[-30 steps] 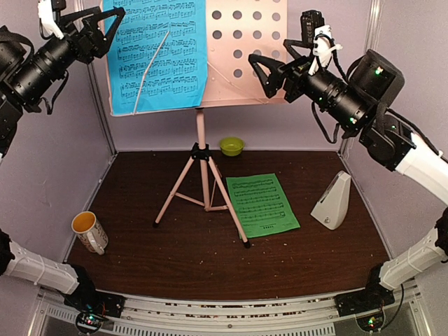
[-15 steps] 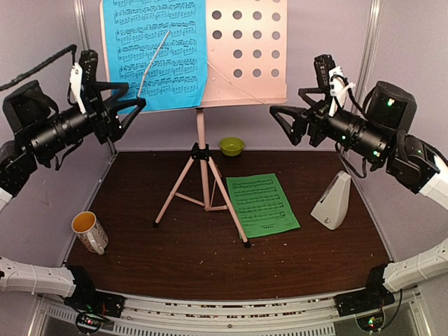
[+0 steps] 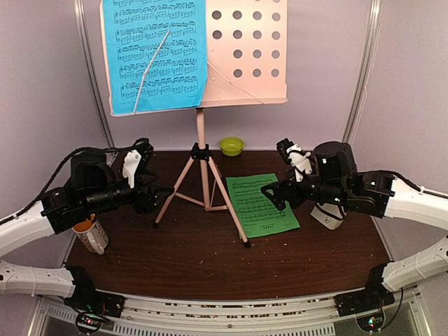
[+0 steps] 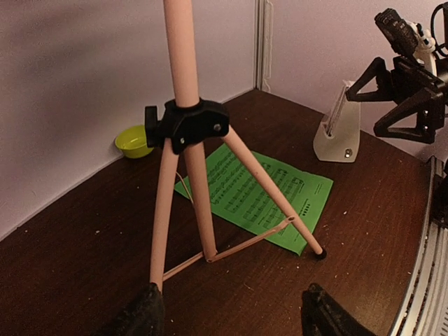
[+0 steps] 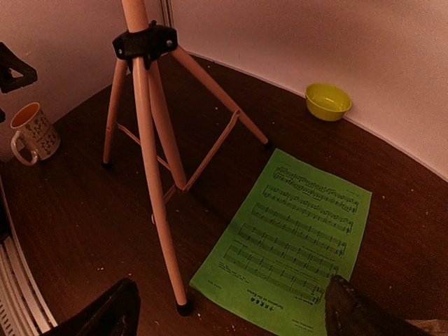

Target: Set up the instrument practice props

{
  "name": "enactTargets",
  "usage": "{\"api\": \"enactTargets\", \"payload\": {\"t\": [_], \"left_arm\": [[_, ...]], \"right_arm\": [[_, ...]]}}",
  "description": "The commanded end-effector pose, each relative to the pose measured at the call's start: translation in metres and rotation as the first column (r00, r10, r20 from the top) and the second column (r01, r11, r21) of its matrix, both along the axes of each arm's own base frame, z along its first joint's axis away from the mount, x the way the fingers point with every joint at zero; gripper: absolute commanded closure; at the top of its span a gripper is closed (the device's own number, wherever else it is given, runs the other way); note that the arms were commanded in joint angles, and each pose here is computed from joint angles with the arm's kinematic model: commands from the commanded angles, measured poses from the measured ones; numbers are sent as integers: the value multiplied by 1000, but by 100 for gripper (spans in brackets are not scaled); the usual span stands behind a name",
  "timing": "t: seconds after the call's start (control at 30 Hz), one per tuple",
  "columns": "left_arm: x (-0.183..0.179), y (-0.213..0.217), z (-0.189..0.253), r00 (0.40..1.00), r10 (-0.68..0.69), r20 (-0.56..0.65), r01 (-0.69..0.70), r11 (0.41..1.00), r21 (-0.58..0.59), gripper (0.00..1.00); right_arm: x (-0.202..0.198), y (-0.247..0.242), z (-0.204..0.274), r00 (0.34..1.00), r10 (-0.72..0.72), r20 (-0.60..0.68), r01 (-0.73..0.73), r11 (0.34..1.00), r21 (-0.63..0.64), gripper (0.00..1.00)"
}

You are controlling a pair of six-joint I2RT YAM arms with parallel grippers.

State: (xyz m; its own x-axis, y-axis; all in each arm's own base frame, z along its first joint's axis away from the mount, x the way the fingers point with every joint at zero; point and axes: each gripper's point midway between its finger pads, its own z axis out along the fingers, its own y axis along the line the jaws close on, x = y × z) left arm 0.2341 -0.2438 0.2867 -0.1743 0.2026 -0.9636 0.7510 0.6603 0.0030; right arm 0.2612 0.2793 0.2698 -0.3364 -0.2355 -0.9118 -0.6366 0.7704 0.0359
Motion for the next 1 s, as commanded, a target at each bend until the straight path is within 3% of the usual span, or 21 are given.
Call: {"api": "enactTargets", "payload": {"t": [0.0, 0.1, 0.17, 0.3, 0.47, 0.77, 0.97], "left_arm": [[18, -4, -4, 998, 60, -4, -60, 995, -76, 31], [22, -7, -11, 997, 70, -18, -71, 993, -91, 32], [23, -9, -11, 997, 71, -17, -72, 992, -105, 32], [30, -12, -13, 996, 84, -18, -85, 990, -116, 32], [34, -16, -9, 996, 83, -13, -84, 989, -124, 32], [35, -11, 3, 995, 103, 21, -99, 986, -134, 32], [34, -10, 10, 993, 106, 42, -100, 987, -130, 32]], "right_arm": [[11, -9, -45, 992, -54, -113, 44, 995, -93, 11], [17, -29, -78, 960, -157, -231, 119, 978, -173, 19], [18, -42, -95, 921, -245, -302, 205, 966, -159, 22], [13, -44, -120, 836, -302, -458, 363, 931, 47, 22], [14, -58, -157, 700, -359, -617, 590, 777, 218, 20], [22, -110, -208, 532, -490, -691, 809, 536, 242, 19], [31, -110, -225, 517, -445, -731, 826, 484, 289, 22]]}}
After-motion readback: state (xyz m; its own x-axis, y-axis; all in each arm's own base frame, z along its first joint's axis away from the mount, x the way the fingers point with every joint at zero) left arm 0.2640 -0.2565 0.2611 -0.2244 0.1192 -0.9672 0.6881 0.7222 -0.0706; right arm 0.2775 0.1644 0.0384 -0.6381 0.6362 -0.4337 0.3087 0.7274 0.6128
